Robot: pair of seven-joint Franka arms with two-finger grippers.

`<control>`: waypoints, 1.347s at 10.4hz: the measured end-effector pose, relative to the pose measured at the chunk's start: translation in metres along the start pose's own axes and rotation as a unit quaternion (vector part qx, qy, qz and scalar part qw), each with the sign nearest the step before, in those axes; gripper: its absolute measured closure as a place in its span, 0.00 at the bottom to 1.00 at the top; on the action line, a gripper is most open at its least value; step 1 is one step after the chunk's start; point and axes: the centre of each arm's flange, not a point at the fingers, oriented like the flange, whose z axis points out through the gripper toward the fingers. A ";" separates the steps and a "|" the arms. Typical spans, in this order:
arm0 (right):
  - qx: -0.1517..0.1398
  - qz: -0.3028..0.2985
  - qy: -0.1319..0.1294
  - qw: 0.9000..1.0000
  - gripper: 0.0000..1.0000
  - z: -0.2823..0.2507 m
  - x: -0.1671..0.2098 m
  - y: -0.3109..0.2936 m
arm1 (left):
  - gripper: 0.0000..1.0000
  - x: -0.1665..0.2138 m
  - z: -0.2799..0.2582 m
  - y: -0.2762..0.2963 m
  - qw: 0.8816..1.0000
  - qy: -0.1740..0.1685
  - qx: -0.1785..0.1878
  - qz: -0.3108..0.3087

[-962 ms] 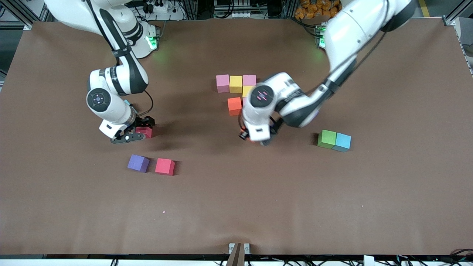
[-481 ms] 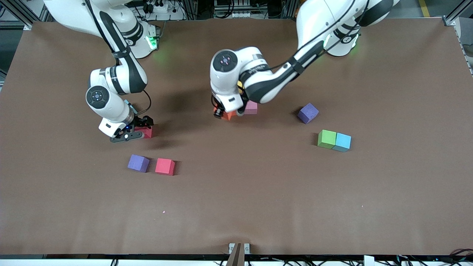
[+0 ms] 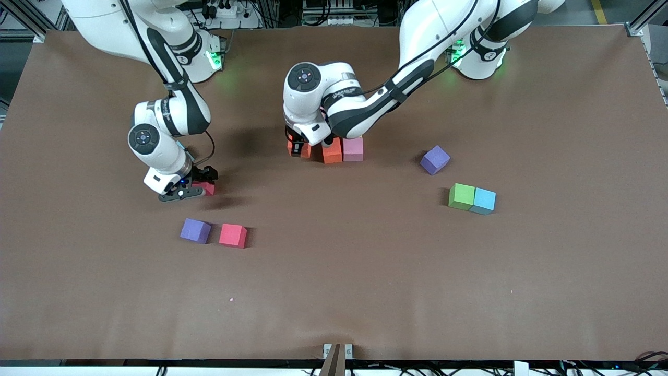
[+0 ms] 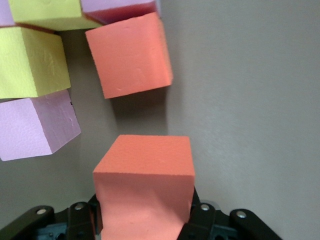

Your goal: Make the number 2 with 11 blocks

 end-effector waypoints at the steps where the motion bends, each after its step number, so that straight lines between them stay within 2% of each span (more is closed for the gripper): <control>1: 0.000 0.001 0.000 1.000 0.14 0.000 0.000 0.001 | 0.40 0.003 0.010 0.002 1.000 0.003 0.006 -0.003; 3: 0.000 0.004 0.002 1.000 0.41 -0.001 0.001 0.004 | 0.40 0.009 0.024 0.004 1.000 0.009 0.013 -0.007; 9: 0.004 0.027 0.023 0.999 0.41 -0.035 0.015 0.004 | 0.40 0.025 0.049 0.006 0.999 0.026 0.027 -0.025; 14: 0.007 0.062 0.029 0.998 0.41 -0.040 0.019 -0.036 | 0.40 0.035 0.053 0.014 0.999 0.029 0.029 -0.033</control>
